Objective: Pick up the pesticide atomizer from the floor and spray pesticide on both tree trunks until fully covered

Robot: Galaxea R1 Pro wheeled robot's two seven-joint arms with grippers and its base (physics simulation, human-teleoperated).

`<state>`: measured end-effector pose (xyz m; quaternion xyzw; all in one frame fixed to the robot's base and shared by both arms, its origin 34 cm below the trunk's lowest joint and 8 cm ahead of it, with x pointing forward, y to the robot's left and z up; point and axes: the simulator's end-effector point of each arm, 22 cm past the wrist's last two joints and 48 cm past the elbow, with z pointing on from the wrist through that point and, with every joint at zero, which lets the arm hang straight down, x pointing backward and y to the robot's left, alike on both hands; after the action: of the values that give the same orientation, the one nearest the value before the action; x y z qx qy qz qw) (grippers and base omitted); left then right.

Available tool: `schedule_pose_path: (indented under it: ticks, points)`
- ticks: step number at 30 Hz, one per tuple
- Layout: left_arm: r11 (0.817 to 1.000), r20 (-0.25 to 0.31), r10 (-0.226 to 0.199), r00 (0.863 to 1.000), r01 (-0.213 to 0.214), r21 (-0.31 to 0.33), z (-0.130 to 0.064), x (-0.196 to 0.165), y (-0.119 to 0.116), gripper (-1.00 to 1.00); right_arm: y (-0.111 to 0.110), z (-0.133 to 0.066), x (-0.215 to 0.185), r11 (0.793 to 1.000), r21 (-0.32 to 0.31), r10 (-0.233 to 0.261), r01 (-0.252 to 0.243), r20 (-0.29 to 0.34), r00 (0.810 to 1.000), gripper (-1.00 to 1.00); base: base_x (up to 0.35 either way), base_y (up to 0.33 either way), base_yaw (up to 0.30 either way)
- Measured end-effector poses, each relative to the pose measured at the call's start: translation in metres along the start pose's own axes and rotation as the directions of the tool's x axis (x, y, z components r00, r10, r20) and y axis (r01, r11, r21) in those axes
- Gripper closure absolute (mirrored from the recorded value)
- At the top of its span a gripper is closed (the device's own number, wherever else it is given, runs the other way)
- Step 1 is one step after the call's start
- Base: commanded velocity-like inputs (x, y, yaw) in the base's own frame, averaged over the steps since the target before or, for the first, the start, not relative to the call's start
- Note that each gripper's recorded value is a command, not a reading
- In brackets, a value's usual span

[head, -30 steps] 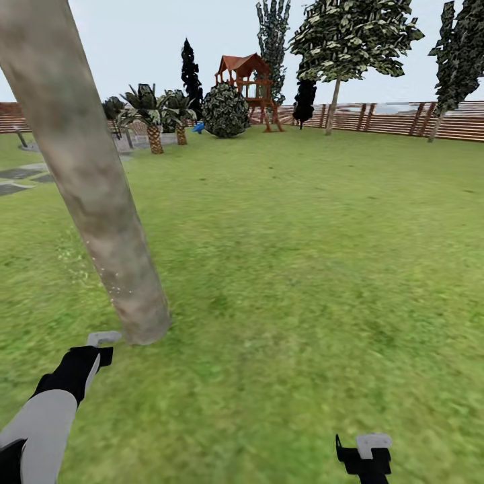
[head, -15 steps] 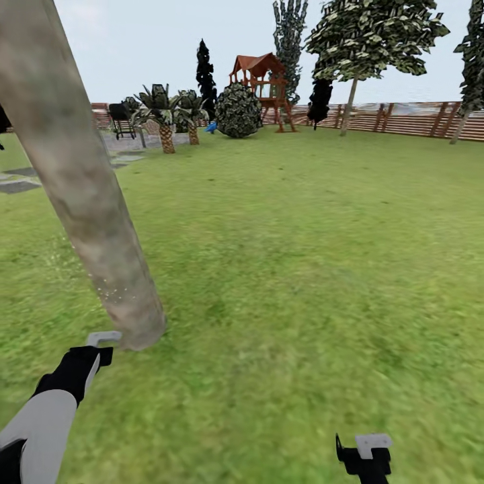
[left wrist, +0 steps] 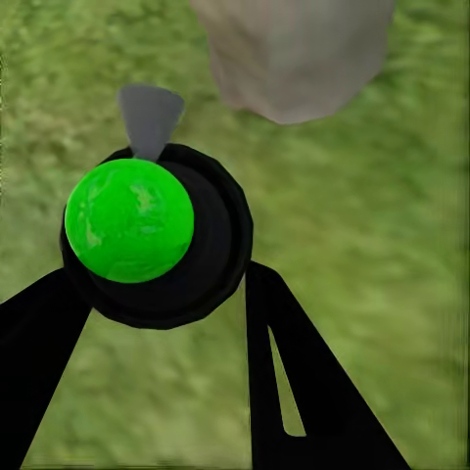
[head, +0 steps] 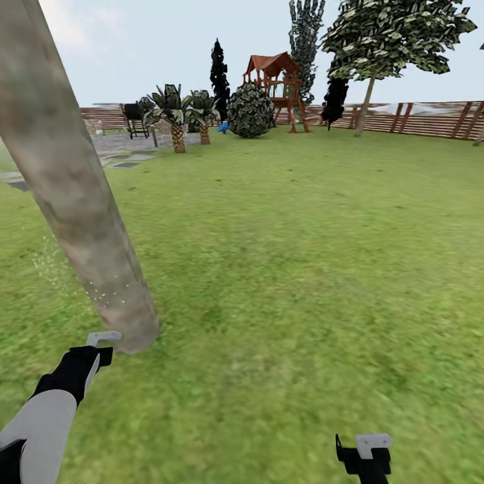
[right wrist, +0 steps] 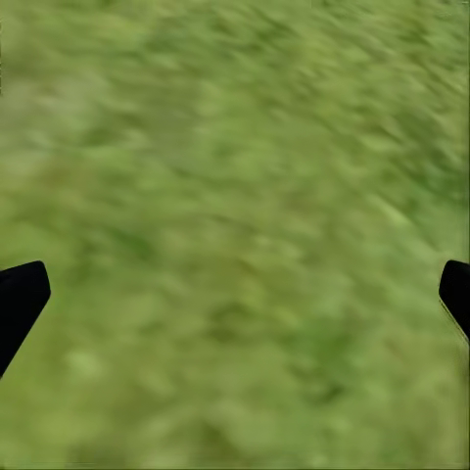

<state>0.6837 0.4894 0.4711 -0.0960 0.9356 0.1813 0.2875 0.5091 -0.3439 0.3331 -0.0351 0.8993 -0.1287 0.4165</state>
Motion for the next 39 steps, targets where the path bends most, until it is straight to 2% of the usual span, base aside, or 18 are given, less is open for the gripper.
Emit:
schedule_pose_path:
  ticks: [5,8,11,16,18,20,21,25,28,33,39]
  points:
    - [1.0,-0.007,0.0,1.0,0.0,0.005,0.001,0.003,-0.003,1.0,0.0,0.0,-0.001,1.0,0.0,0.001,-0.001,0.001,1.0,-1.0,0.16,-0.248,0.274]
    - [0.999,-0.039,0.007,0.999,-0.005,0.042,0.002,0.019,-0.027,1.0,0.0,0.0,-0.001,1.0,0.0,0.001,-0.001,0.001,1.0,-1.0,0.13,-0.231,0.277]
    - [0.998,-0.031,0.015,0.999,-0.013,0.056,-0.001,0.013,-0.038,1.0,0.0,0.0,0.0,1.0,0.0,0.001,-0.001,0.001,1.0,-1.0,0.042,-0.047,0.277]
    - [0.998,-0.006,0.003,1.0,-0.003,0.062,-0.005,-0.005,-0.039,1.0,0.0,0.0,0.0,1.0,0.0,0.001,-0.001,0.001,1.0,-1.0,0.002,-0.003,0.215]
    - [0.998,0.024,-0.011,1.0,0.01,0.068,-0.01,-0.029,-0.042,1.0,0.0,0.0,0.0,1.0,0.001,0.001,-0.001,0.001,1.0,-1.0,0.0,0.0,0.028]
    - [0.997,0.031,-0.017,0.999,0.015,0.07,-0.013,-0.042,-0.043,1.0,0.0,0.0,0.0,1.0,0.001,0.0,0.0,0.001,1.0,-1.0,0.0,0.0,0.007]
    - [0.998,0.048,-0.026,0.999,0.023,0.063,-0.017,-0.064,-0.036,1.0,-0.001,0.0,0.0,1.0,0.001,0.0,0.0,0.001,1.0,-1.0,0.0,0.0,0.0]
    - [0.998,0.074,-0.04,0.996,0.036,0.06,-0.023,-0.088,-0.031,1.0,-0.002,0.0,0.0,1.0,0.002,-0.001,0.001,0.001,1.0,-1.0,0.0,0.0,0.002]
    - [0.995,0.07,-0.065,0.995,0.06,0.076,-0.034,-0.118,-0.027,1.0,-0.002,0.0,0.0,1.0,0.003,-0.001,0.001,0.001,1.0,-1.0,0.0,0.0,0.18]
    - [0.993,0.105,-0.088,0.991,0.079,0.09,-0.045,-0.147,-0.022,1.0,-0.002,0.0,0.0,1.0,0.002,-0.001,0.001,0.001,1.0,-1.0,0.0,0.0,0.267]
    - [0.987,0.09,-0.107,0.99,0.095,0.131,-0.061,-0.177,-0.027,1.0,-0.001,0.0,-0.001,1.0,0.001,0.0,0.0,0.001,1.0,-1.0,0.0,0.0,0.255]
